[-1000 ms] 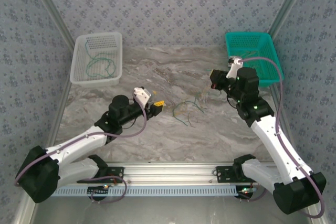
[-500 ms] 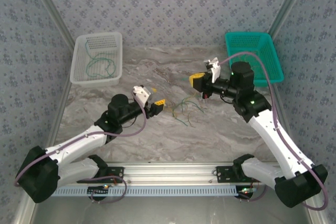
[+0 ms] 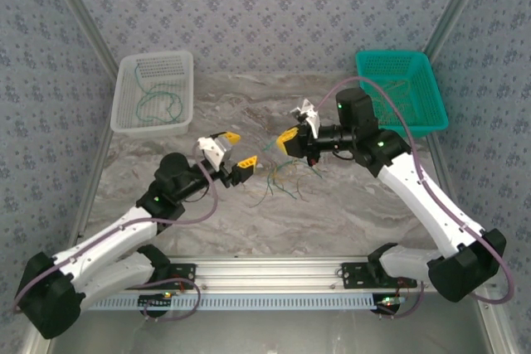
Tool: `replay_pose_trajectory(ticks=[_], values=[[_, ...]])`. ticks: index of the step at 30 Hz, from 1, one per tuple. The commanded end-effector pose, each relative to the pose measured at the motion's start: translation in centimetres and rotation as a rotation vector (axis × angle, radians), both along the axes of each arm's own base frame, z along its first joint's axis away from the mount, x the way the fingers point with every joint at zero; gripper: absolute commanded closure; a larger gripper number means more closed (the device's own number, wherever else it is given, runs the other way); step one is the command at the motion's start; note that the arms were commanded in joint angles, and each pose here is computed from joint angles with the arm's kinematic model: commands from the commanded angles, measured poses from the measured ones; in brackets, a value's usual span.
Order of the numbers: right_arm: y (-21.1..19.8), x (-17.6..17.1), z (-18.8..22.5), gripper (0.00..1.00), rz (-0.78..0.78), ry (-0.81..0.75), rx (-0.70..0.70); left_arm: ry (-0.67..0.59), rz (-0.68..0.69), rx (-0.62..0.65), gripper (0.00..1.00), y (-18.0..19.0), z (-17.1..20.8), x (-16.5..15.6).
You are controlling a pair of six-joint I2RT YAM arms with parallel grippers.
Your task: Untangle the cables
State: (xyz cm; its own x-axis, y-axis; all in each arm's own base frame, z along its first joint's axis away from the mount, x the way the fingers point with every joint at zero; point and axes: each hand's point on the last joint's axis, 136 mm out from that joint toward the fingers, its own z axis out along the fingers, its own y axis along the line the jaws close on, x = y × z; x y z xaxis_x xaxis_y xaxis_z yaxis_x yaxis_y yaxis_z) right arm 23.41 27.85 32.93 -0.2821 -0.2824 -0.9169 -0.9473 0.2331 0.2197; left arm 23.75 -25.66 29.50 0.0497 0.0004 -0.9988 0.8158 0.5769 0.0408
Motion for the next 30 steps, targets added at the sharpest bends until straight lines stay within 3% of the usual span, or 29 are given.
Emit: replay_pose_trajectory(ticks=[1,6,13,15,18,19,21,30], values=[[0.8,-0.2,0.5,1.00,0.022,-0.014,-0.015,-0.102,-0.084,-0.037,0.25,-0.2,3.2,-1.9],[2.5,-0.7,0.5,1.00,0.050,-0.012,-0.029,-0.127,-0.112,-0.010,0.19,-0.9,4.1,-1.9],[3.8,-0.6,0.1,1.00,0.049,0.006,-0.042,-0.138,-0.125,-0.009,0.20,-1.8,4.4,-1.2],[4.0,-0.8,0.2,1.00,0.058,0.013,-0.037,-0.132,-0.119,0.005,0.27,-2.1,4.0,-0.8],[4.1,-0.9,0.1,1.00,0.051,0.009,-0.041,-0.121,-0.087,0.018,0.59,-1.9,3.3,-0.1],[4.0,-0.8,-0.1,1.00,0.045,0.009,-0.045,-0.116,-0.065,0.020,0.61,-1.7,3.0,0.2],[3.8,-0.5,-0.6,1.00,0.029,0.012,-0.061,-0.114,-0.027,0.022,0.74,-1.3,2.7,0.6],[1.2,2.4,-0.5,1.00,-0.168,0.025,-0.039,-0.050,0.301,0.018,1.00,3.3,0.9,4.5]])
